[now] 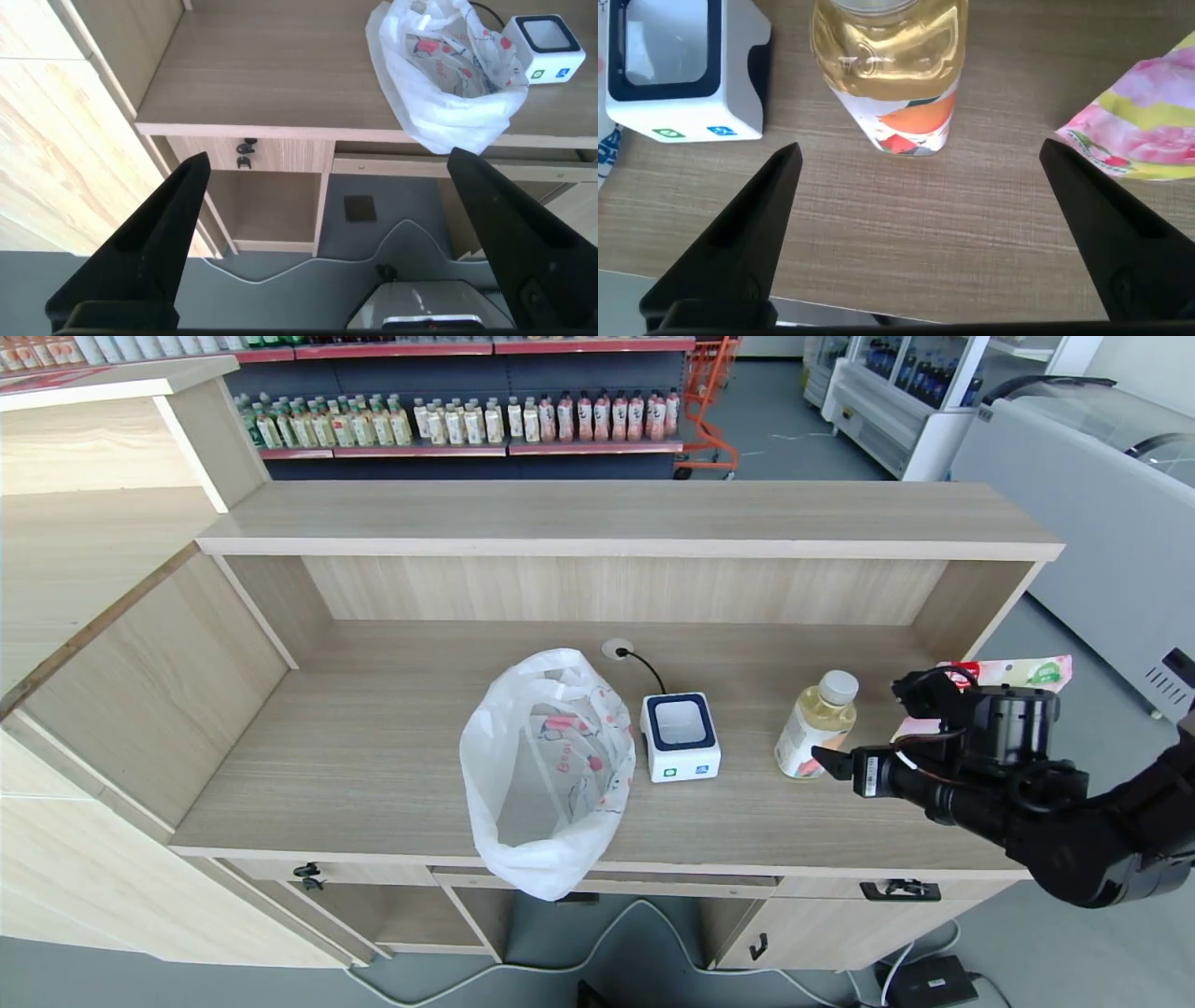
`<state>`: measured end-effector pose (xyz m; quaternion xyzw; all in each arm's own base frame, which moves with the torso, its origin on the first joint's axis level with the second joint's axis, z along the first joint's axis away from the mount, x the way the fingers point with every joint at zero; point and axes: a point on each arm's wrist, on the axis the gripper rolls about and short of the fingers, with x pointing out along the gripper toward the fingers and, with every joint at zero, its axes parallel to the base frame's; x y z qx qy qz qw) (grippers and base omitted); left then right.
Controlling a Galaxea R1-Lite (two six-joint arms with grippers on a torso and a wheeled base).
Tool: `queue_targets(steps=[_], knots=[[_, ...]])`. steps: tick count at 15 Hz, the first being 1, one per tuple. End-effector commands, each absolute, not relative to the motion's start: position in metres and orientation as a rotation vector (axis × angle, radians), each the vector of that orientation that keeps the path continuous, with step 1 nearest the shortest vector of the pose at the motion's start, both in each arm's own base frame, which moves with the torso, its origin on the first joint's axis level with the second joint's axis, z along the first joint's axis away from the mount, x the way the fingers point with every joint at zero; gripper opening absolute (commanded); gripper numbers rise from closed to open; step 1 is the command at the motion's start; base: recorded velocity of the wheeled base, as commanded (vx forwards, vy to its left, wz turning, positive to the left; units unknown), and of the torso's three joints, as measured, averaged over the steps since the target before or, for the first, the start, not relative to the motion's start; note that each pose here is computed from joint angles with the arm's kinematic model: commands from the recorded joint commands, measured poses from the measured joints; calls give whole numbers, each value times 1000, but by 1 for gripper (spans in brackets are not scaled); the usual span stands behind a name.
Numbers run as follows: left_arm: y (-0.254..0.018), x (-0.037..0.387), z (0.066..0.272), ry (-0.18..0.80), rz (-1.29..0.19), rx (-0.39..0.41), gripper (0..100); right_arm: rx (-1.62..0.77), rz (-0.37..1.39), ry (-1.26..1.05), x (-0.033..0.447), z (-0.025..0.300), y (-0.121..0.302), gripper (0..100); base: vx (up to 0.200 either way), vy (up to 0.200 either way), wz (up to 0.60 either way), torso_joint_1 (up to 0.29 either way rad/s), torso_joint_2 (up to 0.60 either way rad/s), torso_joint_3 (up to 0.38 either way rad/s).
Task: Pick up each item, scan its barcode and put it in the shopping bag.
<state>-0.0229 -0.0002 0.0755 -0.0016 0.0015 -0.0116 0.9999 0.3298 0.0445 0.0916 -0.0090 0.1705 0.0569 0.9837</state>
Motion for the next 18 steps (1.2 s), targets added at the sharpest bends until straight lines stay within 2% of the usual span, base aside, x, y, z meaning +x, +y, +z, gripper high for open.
queue_targets(steps=[1, 9, 18], knots=[[0, -23, 75, 3, -23, -3, 100, -32, 100, 373, 339, 77, 53, 100, 0, 0, 0, 0, 0, 0], [0, -23, 75, 3, -23, -3, 100, -33, 139, 264, 372, 71, 84, 100, 0, 0, 0, 0, 0, 0], [0, -23, 75, 3, -23, -3, 100, -83, 121, 208, 393, 62, 88, 100, 0, 0, 0, 0, 0, 0]])
